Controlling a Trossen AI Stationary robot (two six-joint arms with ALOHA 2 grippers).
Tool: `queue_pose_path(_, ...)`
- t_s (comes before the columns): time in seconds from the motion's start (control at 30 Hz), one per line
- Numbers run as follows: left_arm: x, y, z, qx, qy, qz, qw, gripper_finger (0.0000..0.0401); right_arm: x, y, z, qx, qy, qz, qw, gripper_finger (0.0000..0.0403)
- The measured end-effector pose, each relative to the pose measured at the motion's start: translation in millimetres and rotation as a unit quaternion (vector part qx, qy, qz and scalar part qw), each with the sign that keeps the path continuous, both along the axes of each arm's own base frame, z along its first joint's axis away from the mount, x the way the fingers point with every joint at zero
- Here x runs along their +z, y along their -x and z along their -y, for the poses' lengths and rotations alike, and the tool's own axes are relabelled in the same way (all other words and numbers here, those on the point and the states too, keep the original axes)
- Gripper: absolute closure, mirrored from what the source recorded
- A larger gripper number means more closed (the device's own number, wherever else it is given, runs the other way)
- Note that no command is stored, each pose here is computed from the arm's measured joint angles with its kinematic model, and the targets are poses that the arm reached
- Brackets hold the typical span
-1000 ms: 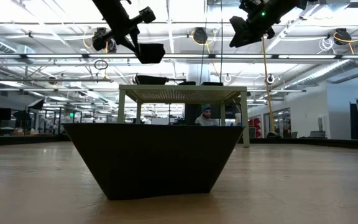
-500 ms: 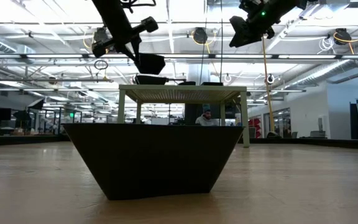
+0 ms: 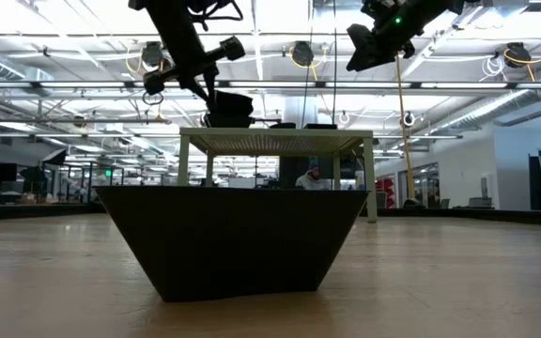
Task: Pick & Place Mini shaped plates
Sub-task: Stack the black distorted square plate on the shelf
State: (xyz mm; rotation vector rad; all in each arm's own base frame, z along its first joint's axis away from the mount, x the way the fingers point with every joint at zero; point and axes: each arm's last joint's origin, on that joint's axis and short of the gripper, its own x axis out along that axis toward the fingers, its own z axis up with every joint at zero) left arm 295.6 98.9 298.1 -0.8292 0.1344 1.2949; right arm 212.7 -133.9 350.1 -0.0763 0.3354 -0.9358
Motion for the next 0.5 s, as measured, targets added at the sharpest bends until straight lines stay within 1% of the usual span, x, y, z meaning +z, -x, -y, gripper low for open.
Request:
queue_pose_path(0.07,1.5,-0.3,-0.2,-0.001,-0.001,0.005,1.0,0.0385,-0.2,0.0,0.0,0.0,0.0,-0.001,1.0,0.0273)
queue_pose_path(0.17,-0.3,-1.1,-0.1,-0.012,0.003,-0.005,1.0,0.0395,-0.2,0.0,0.0,0.0,0.0,-0.001,1.0,0.0273)
queue_pose_path(0.27,0.2,-1.2,0.0,-0.017,0.003,-0.007,1.0,0.0395,-0.2,0.0,0.0,0.0,-0.001,-0.001,1.0,0.0273)
queue_pose_path(0.37,0.1,-1.0,-0.4,-0.018,0.004,-0.006,1.0,0.0371,-0.2,0.0,0.0,0.0,-0.001,-0.001,1.0,0.0273)
queue_pose_path(0.5,0.2,-1.0,-0.4,-0.018,0.004,-0.006,1.0,0.0322,-0.2,0.0,0.0,0.0,-0.001,-0.001,1.0,0.0273)
